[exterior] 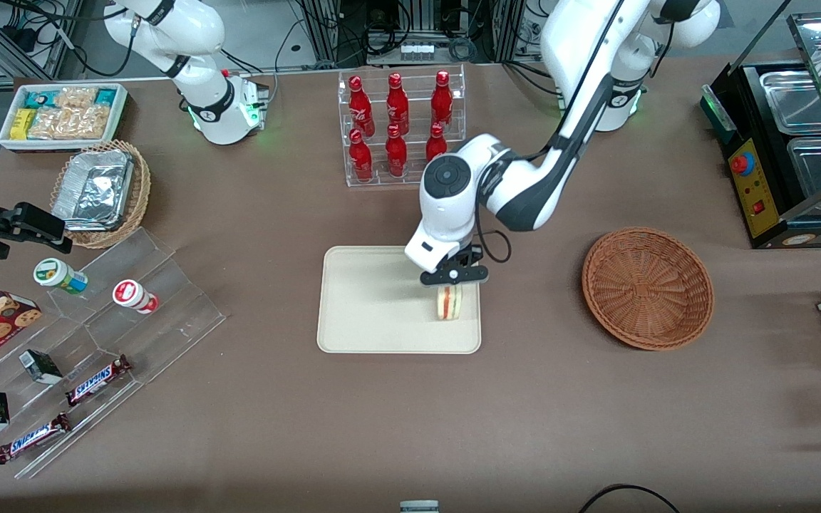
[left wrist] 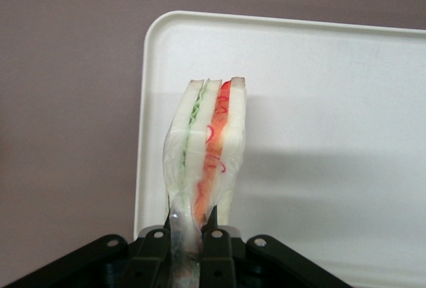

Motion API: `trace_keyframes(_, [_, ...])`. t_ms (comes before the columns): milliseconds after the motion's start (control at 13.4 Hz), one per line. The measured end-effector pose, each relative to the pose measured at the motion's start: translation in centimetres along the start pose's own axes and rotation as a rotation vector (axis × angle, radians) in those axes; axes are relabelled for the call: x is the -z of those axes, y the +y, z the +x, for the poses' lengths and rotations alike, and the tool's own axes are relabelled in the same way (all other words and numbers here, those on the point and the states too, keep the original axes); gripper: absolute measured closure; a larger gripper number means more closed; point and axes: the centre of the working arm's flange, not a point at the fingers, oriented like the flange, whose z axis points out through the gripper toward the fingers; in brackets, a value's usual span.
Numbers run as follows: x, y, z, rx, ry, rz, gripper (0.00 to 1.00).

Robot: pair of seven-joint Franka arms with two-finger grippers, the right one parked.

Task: Place sandwich from basket to tray
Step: 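Lower the sandwich onto the cream tray and open the left gripper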

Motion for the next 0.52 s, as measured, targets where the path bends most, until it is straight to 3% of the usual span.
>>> trace_keyframes(223, [-2.1, 0.2, -0.1, -0.025, 0.021, 0.027, 0.85])
trace_keyframes(521, [-2.9, 2.1, -1.7, -0.066, 0.038, 0.009, 0.85])
